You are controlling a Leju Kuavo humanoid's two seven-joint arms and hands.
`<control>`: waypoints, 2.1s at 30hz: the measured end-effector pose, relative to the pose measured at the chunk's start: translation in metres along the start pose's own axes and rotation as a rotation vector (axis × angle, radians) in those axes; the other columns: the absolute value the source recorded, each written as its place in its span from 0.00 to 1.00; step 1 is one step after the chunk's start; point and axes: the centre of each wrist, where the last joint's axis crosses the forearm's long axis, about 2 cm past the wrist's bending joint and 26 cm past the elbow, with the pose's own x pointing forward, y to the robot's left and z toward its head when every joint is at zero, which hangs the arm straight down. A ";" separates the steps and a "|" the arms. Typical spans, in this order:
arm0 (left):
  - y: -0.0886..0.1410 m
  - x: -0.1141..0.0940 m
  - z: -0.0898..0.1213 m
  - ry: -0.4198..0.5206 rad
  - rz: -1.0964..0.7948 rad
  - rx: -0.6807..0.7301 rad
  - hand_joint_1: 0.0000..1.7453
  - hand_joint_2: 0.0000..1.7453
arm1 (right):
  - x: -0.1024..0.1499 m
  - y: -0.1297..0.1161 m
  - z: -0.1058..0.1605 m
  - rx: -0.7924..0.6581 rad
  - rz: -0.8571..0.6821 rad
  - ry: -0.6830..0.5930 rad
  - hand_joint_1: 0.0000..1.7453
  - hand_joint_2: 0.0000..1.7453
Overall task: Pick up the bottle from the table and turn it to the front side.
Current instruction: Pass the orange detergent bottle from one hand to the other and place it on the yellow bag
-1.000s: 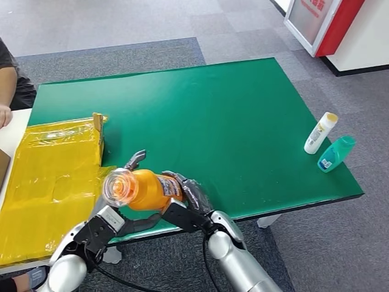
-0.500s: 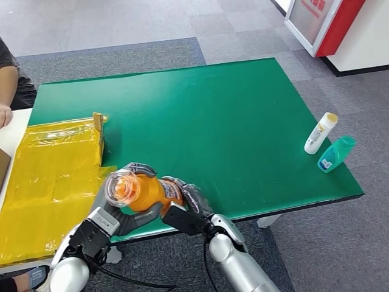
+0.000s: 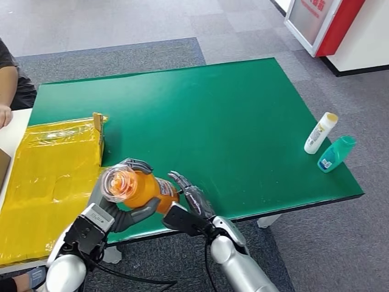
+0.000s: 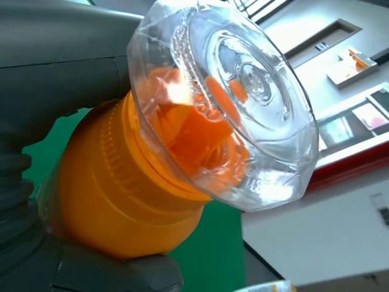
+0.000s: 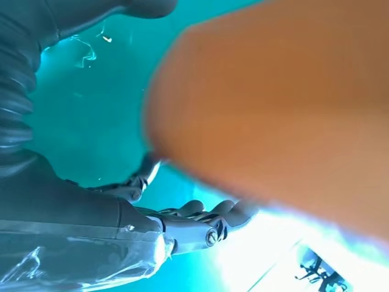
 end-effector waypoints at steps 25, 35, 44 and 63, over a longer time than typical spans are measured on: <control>0.116 -0.087 -0.004 0.636 -0.870 -0.372 1.00 1.00 | -0.021 -0.037 0.033 -0.145 -0.129 0.049 0.00 1.00; 0.119 -0.120 0.011 0.715 -0.949 -0.559 0.93 1.00 | -0.024 -0.036 0.031 -0.129 -0.147 0.045 0.00 1.00; 0.113 -0.141 0.026 0.614 -1.053 -0.622 0.00 1.00 | -0.030 -0.025 0.032 -0.101 -0.170 0.060 0.00 1.00; 0.098 -0.145 0.051 0.561 -0.959 -0.620 0.00 1.00 | -0.035 -0.016 0.035 -0.086 -0.188 0.083 0.00 1.00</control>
